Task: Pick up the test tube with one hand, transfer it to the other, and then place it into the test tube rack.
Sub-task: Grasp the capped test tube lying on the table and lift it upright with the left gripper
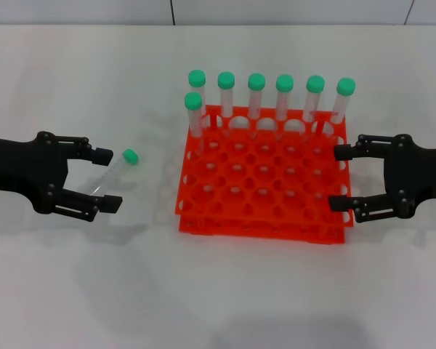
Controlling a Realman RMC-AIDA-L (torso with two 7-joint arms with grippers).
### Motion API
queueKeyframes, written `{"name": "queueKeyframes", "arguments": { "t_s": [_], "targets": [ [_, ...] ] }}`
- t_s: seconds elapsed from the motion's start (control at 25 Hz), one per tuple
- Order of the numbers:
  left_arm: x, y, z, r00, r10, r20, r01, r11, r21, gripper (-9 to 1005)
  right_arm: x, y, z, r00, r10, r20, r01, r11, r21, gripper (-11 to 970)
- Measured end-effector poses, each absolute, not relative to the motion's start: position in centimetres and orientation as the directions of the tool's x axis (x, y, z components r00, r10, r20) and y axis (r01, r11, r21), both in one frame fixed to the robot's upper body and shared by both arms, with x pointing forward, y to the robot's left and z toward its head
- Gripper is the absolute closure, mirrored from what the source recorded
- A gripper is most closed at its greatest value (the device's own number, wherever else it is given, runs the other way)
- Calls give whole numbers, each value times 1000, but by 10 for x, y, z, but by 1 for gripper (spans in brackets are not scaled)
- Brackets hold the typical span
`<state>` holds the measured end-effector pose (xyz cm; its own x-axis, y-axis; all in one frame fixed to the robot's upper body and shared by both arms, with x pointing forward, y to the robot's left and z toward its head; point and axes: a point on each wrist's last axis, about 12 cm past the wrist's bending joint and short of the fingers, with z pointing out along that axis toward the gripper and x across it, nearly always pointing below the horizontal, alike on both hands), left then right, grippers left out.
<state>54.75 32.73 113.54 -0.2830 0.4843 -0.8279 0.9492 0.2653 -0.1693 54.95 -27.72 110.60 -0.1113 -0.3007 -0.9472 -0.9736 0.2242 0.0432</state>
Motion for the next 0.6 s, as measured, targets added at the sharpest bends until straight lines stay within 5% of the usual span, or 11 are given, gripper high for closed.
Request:
{"name": "queueKeyframes", "arguments": {
  "t_s": [0.6],
  "targets": [
    [548, 328, 1133, -290, 477, -830, 944, 287, -164, 122, 538, -273, 1095, -106, -276, -955, -971, 235, 40, 113]
  ]
}}
